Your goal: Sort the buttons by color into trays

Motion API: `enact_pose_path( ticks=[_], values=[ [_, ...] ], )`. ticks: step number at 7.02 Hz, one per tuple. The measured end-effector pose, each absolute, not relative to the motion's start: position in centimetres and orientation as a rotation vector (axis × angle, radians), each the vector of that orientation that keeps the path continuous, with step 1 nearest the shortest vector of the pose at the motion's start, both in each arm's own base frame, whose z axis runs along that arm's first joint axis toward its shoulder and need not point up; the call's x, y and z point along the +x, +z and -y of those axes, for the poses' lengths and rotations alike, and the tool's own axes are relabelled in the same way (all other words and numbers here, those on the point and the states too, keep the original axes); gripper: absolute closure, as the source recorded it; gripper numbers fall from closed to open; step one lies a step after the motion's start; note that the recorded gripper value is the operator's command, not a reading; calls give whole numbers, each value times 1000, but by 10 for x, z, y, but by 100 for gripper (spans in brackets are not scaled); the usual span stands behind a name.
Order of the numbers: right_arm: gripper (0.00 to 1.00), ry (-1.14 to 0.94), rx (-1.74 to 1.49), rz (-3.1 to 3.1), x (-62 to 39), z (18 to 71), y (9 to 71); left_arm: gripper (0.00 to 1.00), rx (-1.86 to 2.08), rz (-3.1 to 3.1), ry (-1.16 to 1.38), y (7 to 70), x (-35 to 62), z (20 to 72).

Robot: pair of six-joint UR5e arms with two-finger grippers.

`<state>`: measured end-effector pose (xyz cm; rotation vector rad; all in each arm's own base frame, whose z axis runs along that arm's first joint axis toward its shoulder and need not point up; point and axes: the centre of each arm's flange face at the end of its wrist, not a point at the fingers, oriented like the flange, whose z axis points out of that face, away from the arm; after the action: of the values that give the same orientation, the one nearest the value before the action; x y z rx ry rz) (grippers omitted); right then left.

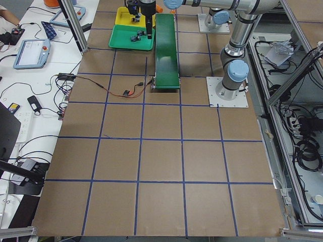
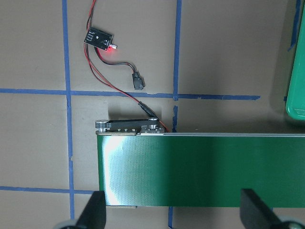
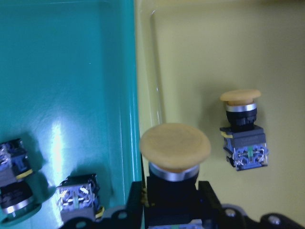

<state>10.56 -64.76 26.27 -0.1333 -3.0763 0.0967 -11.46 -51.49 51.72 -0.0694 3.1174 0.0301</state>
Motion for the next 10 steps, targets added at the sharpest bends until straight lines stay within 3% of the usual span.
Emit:
enact_pose_path(
  ticks=[1, 6, 10],
  values=[
    [1, 91, -137, 3072, 94, 654, 253, 0, -69, -3117, 29, 517, -115, 515],
    [0, 91, -192, 3126, 72, 659, 254, 0, -69, -3117, 28, 518, -115, 515],
    [0, 25, -176, 3164, 92, 565, 416, 0, -69, -3117, 29, 518, -115, 514]
  ],
)
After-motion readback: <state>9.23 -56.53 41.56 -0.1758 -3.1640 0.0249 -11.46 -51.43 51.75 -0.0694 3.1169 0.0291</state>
